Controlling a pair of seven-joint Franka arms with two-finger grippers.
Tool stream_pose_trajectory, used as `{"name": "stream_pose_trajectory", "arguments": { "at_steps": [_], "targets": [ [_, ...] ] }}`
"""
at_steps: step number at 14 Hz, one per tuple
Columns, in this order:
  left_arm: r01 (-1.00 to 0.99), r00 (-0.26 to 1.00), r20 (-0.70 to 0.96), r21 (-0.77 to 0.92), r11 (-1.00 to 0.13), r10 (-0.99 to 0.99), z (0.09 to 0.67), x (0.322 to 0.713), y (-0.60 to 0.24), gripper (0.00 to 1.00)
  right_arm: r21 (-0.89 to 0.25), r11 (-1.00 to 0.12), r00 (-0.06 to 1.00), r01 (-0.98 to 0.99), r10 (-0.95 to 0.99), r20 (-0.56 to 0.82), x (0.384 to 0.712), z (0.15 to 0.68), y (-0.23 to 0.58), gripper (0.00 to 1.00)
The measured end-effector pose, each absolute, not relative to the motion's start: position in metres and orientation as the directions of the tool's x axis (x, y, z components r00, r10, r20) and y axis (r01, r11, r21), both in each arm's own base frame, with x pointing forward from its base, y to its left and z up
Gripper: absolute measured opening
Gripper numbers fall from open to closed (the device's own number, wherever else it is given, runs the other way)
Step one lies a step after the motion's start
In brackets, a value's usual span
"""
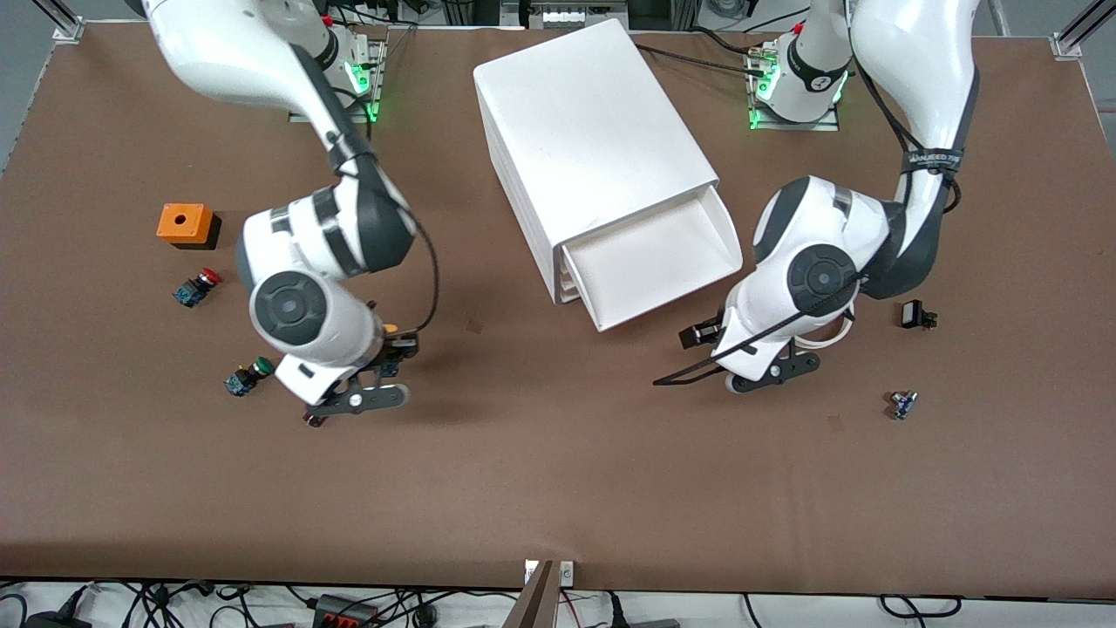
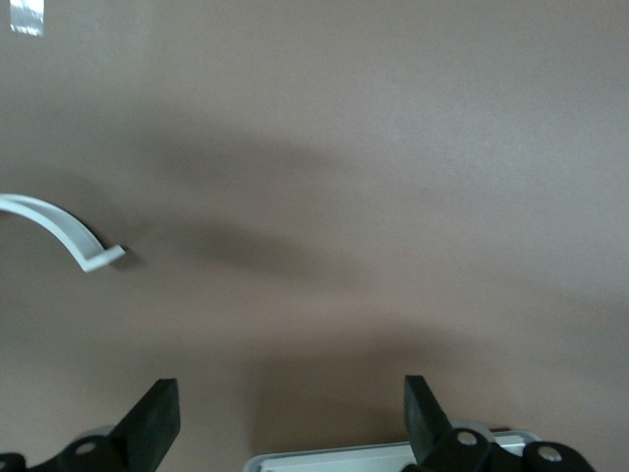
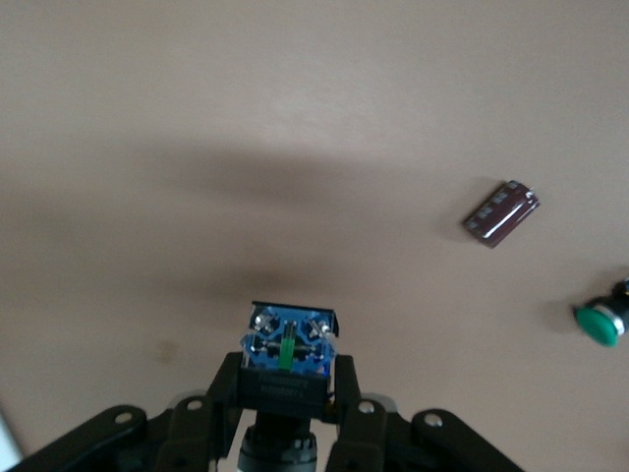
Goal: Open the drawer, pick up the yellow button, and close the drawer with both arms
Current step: 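Set the button on the table while the left gripper pushes the drawer shut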
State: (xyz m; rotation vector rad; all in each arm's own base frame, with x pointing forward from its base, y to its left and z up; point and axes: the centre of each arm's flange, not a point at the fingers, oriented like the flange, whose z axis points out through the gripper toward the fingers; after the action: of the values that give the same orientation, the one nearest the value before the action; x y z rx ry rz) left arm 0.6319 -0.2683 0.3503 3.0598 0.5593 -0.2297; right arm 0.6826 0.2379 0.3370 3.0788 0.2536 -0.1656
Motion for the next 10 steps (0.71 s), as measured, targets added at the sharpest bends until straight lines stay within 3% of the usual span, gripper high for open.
{"name": "stream_pose_trajectory", "arguments": {
  "at_steps": [10],
  "targets": [
    [0.348,0.917,-0.194,-0.031,-0.937,0.347,0.352,0.571,-0.310,1.00,-0.014,-0.922,0.915,0.387,0.386,-0.117,0.597,0.227,0.134,0.41]
  ]
}}
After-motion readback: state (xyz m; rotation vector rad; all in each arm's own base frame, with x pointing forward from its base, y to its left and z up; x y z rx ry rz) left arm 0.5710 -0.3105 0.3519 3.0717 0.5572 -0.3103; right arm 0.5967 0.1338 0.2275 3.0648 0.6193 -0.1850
